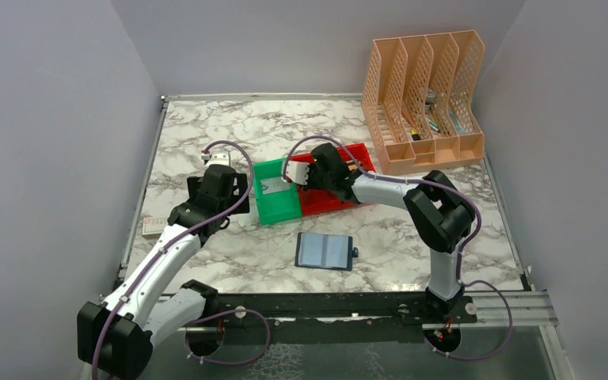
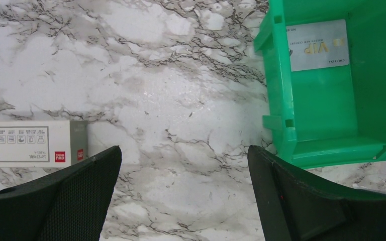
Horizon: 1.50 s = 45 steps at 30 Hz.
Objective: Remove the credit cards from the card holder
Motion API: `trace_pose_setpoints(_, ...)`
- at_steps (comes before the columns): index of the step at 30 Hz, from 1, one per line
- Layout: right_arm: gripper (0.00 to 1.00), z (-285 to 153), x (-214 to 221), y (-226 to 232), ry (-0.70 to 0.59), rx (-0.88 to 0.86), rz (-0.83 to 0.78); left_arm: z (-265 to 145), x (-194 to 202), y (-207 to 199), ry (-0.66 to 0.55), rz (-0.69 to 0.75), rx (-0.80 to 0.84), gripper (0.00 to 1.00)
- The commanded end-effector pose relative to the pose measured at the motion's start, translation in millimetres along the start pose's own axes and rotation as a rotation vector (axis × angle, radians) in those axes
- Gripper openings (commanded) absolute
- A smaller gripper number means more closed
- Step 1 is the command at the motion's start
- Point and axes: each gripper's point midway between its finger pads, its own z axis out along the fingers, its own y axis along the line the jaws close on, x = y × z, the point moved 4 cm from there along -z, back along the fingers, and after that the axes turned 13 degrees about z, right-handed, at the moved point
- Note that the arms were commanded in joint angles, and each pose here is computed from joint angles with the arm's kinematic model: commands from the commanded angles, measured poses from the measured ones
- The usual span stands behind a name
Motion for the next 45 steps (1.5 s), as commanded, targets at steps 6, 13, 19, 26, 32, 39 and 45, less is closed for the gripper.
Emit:
trace_pose_setpoints(6,0.30,-53,-56,-34,-0.294,0.200,0.341,0,-7,-2,-0.016,-0.001,0.024,0.99)
trace_pose_setpoints(13,0.62,-92,-45,-11,-0.211,0.193,1.045,1,-6,-2,-0.014,-0.006,0.023,0.99)
trace_pose_setpoints(19,0.62,-99,-24,58,0.007,-0.071,1.280,1,-6,-2,-0.014,-0.015,0.020,0.99)
trace_pose_setpoints(26,0.63,-107,-1,91,0.219,0.148,1.253,-1,-7,3,-0.023,-0.033,-0.007,0.99)
trace_pose_setpoints(32,0.65,-122,-5,135,0.277,0.224,1.221,-5,-6,5,-0.031,-0.037,-0.010,0.99)
trace_pose_setpoints(39,0.67,-118,-4,175,0.304,0.102,1.307,-9,-7,8,-0.053,-0.055,-0.023,0.99)
trace_pose_setpoints(45,0.72,-97,9,192,0.394,0.090,1.265,-12,-7,7,-0.062,-0.059,-0.001,0.99)
